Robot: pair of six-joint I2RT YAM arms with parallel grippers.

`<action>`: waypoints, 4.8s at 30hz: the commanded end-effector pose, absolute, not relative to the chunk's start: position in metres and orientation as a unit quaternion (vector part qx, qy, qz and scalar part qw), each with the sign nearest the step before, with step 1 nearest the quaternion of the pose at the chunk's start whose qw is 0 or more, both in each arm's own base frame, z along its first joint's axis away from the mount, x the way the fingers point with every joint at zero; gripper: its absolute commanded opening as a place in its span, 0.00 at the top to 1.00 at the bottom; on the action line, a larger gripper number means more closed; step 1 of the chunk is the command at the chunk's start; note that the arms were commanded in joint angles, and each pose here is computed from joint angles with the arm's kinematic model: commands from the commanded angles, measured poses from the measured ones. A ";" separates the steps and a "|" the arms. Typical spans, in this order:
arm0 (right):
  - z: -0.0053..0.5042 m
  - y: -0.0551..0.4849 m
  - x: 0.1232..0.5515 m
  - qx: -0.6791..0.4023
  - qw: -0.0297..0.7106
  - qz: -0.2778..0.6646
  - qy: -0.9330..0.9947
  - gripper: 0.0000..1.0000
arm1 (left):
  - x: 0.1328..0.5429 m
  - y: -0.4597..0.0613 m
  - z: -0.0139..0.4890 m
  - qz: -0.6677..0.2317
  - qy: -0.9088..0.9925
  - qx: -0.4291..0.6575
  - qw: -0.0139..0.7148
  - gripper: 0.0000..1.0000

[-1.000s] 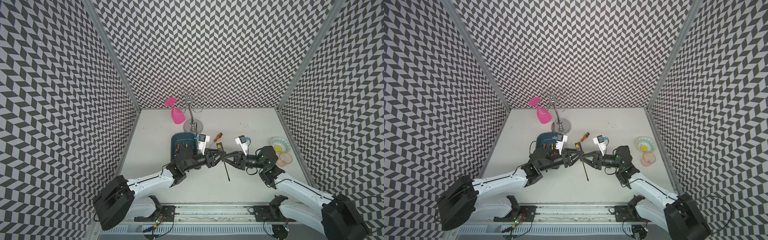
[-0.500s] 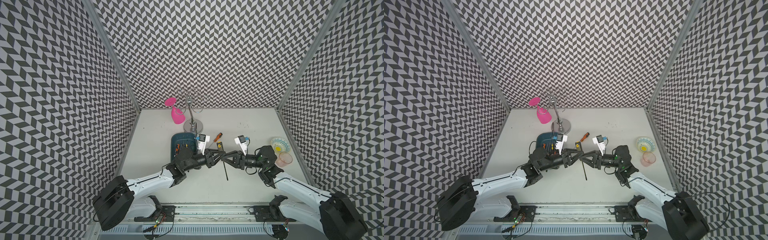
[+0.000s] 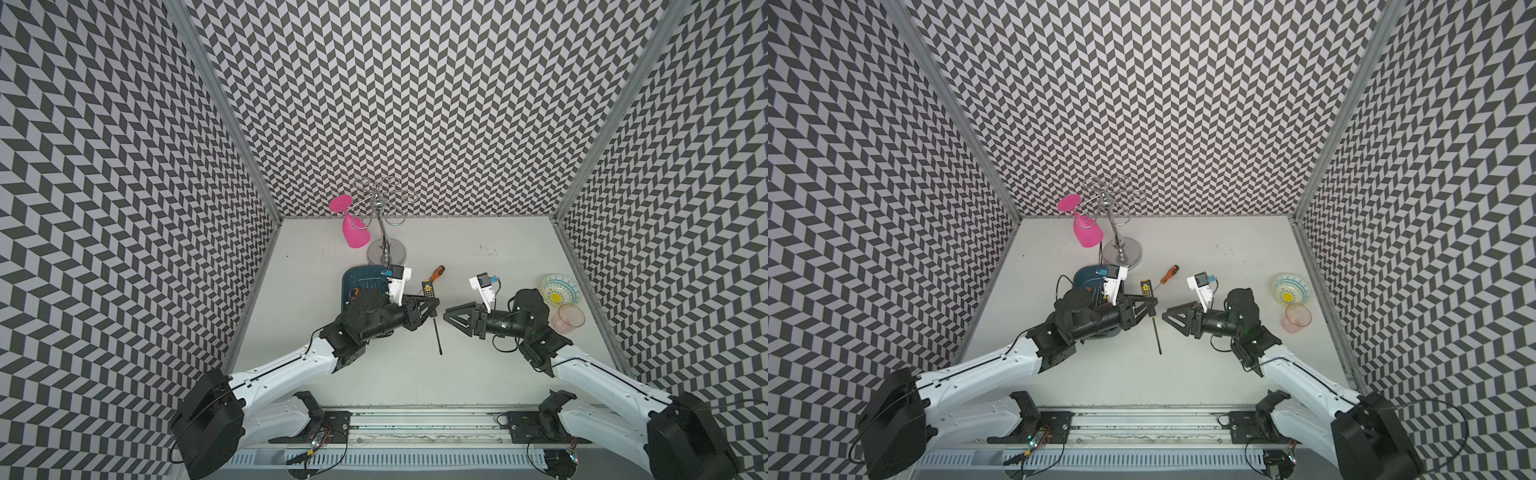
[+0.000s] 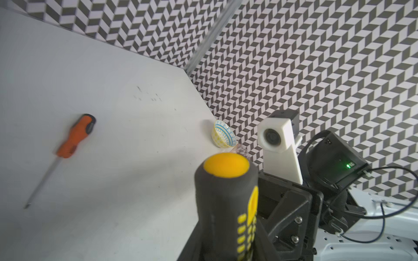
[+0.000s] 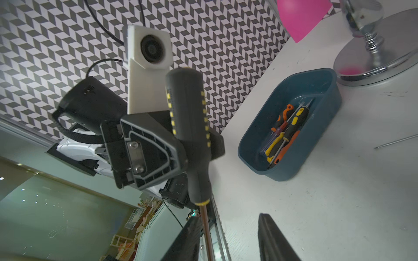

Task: Put the screwdriver on the desktop into the storage box
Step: Pick up the screwdriver from the center of the board, then place the screwdriver in the storage box, then pick up the screwdriver from the center of the board.

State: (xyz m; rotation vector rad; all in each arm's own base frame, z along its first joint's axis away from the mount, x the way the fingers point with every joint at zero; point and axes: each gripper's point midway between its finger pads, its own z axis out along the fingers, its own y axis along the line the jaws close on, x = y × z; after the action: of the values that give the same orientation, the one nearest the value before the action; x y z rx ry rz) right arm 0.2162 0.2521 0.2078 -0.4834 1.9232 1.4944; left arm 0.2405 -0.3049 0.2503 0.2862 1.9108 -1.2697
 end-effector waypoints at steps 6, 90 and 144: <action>0.186 0.240 0.234 -0.166 0.348 0.518 0.763 0.55 | 0.268 -0.235 0.223 -0.368 0.837 0.062 0.401 0.99; 0.125 0.224 0.266 -0.100 0.295 0.445 0.839 0.54 | 0.336 -0.154 0.175 -0.153 0.919 -0.013 0.363 0.55; 0.030 0.272 0.449 0.065 0.182 0.160 0.968 0.55 | 0.238 -0.198 0.193 -0.352 0.844 0.054 0.400 0.49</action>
State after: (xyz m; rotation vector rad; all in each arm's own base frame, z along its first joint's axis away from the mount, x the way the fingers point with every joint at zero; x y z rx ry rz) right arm 0.4429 0.2790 0.0383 0.1303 2.7204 0.5346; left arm 0.2408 -0.1952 0.1893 0.1247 2.1573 -0.8653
